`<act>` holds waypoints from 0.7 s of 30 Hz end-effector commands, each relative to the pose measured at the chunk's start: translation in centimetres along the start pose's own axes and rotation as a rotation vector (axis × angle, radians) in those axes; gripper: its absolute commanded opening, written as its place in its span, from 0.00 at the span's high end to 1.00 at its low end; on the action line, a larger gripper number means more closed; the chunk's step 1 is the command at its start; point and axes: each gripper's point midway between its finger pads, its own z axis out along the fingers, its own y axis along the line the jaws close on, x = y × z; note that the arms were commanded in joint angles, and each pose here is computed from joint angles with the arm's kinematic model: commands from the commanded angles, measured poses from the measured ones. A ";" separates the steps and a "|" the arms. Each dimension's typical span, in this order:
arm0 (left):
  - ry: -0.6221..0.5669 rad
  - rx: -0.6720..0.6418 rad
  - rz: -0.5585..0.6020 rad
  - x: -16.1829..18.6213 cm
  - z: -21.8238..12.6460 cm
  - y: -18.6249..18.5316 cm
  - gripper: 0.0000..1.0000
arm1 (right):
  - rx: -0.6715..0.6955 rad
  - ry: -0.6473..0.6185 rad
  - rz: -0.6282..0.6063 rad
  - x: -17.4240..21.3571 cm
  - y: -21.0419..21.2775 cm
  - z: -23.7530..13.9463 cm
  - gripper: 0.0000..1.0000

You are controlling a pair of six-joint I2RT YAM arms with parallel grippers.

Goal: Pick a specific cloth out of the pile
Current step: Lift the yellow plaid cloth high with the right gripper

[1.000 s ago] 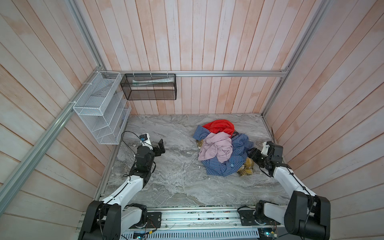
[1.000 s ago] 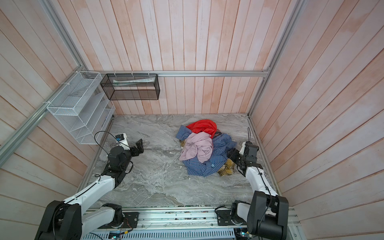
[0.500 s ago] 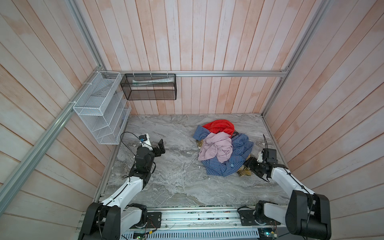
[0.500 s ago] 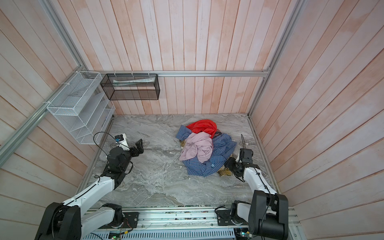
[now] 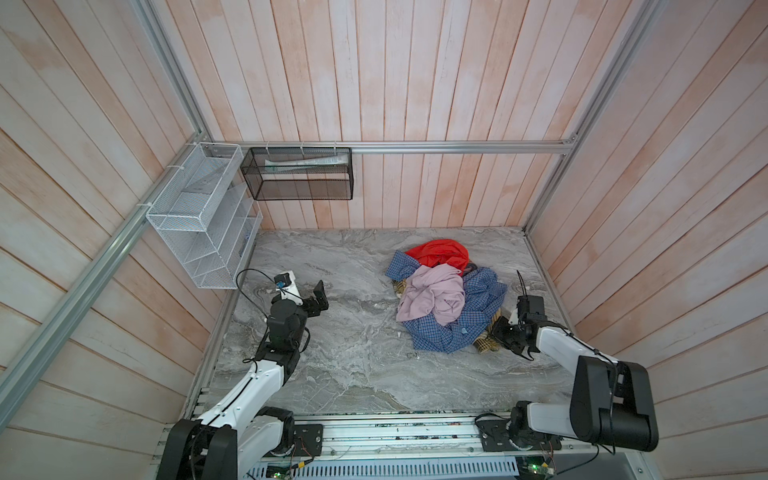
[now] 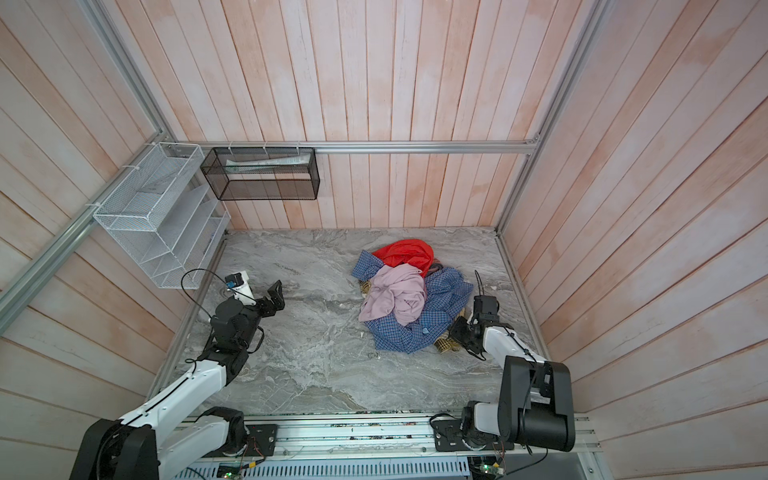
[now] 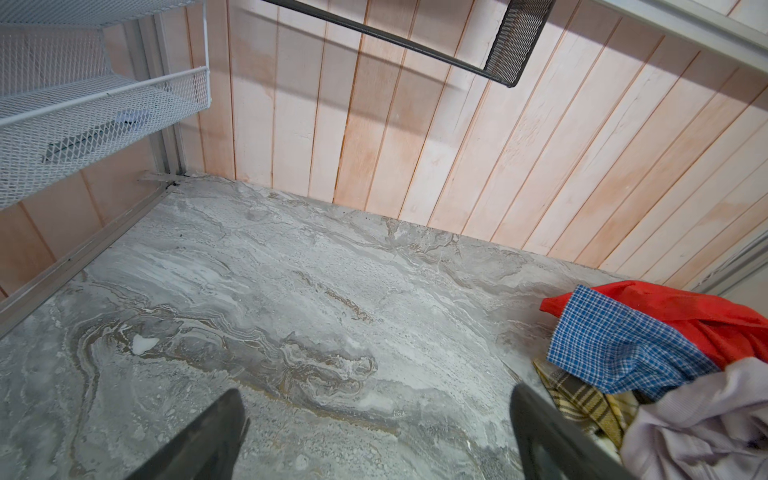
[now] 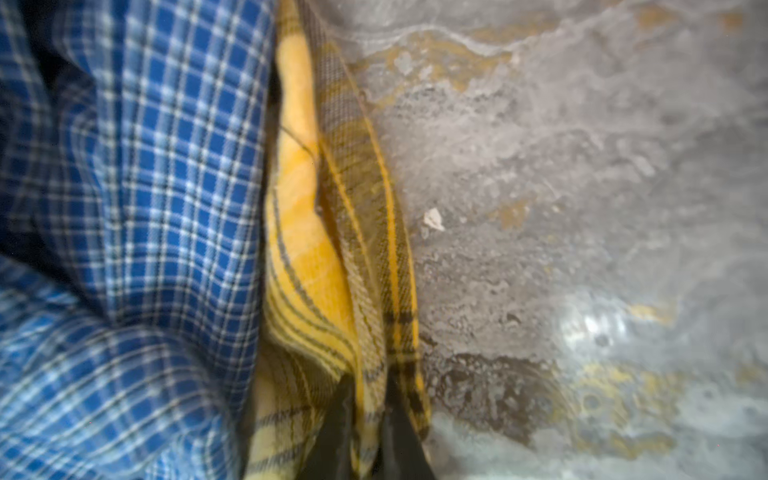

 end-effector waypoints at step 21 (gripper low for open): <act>0.042 0.007 -0.005 -0.1 0.1 -0.4 0.00 | -0.451 -0.668 -0.110 -12.0 12.8 -23.0 1.00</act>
